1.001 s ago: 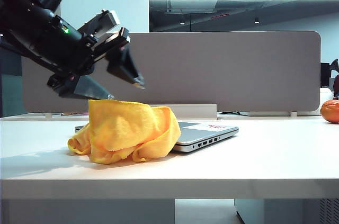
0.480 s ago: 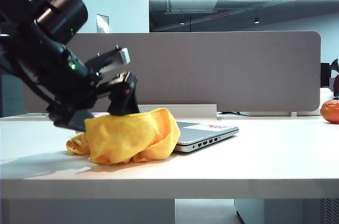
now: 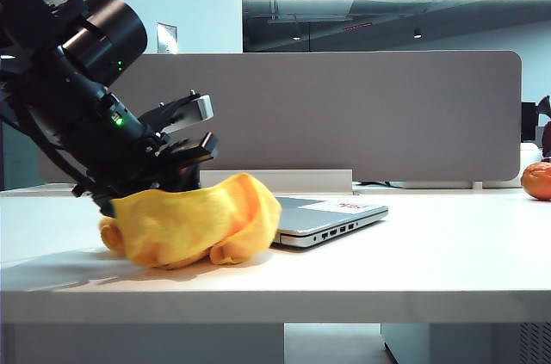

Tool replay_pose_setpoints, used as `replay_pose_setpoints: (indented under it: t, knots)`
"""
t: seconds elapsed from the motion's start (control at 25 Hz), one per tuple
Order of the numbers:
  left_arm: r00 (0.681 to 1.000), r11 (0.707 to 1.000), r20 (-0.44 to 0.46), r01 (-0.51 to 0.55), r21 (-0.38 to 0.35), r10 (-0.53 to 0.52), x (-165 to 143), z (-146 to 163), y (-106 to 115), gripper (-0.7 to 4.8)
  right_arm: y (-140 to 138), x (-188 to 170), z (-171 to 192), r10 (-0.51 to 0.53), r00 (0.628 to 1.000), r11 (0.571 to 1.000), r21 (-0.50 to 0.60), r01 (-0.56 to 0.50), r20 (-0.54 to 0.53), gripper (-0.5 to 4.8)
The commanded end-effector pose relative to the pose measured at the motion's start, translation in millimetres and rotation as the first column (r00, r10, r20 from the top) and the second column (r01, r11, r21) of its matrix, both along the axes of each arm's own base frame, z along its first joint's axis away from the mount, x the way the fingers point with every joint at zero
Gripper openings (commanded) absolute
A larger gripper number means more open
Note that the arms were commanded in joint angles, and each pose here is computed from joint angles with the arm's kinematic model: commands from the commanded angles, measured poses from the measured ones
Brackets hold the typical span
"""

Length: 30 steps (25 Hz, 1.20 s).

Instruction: Pick up the yellow rag and put it over the laptop.

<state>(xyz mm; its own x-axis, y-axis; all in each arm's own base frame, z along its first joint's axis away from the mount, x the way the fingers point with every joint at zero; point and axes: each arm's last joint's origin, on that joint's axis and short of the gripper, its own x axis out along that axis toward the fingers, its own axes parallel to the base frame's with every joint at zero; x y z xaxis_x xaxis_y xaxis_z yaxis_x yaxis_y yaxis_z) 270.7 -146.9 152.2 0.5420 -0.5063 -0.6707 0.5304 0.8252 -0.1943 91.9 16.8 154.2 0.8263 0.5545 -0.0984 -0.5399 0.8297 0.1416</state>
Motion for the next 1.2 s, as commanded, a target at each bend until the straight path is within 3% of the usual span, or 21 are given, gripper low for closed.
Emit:
replay_pose_setpoints:
  t: [0.04,0.28,0.4,0.48,0.6,0.88,1.04,1.2]
  knots:
    - [1.000,1.000,-0.007,0.006,0.000,-0.006,0,1,-1,0.24,0,0,-1,-0.002,1.000,1.000,0.000,0.002,0.007,-0.06]
    - [1.000,1.000,0.026,0.006,-0.017,-0.005,-1,11,0,-0.06,0,0,-1,-0.001,1.000,1.000,0.000,0.001,0.007,-0.06]
    - [0.993,0.998,0.114,0.007,-0.061,0.000,-5,34,2,-0.06,0,0,-1,-0.001,1.000,1.000,0.000,0.001,0.007,-0.06]
    - [0.973,0.993,0.230,0.017,-0.120,0.011,-8,62,4,-0.06,0,0,-1,-0.001,1.000,1.000,0.000,0.001,0.006,-0.06]
    - [0.946,0.986,0.322,0.030,-0.167,0.025,-7,86,3,-0.06,0,0,-1,-0.001,1.000,1.000,0.000,0.001,0.007,-0.06]
    - [0.902,0.981,0.420,-0.018,-0.195,0.100,8,113,-2,-0.06,0,0,-1,-0.001,1.000,1.000,0.000,0.001,0.006,-0.06]
    - [0.859,0.974,0.489,-0.043,-0.223,0.150,24,119,-8,-0.06,0,0,-1,-0.001,1.000,1.000,0.000,0.001,0.006,-0.06]
    - [0.842,0.984,0.525,-0.032,-0.177,0.122,45,115,-19,-0.06,0,0,-1,-0.001,1.000,1.000,0.000,0.001,0.006,-0.06]
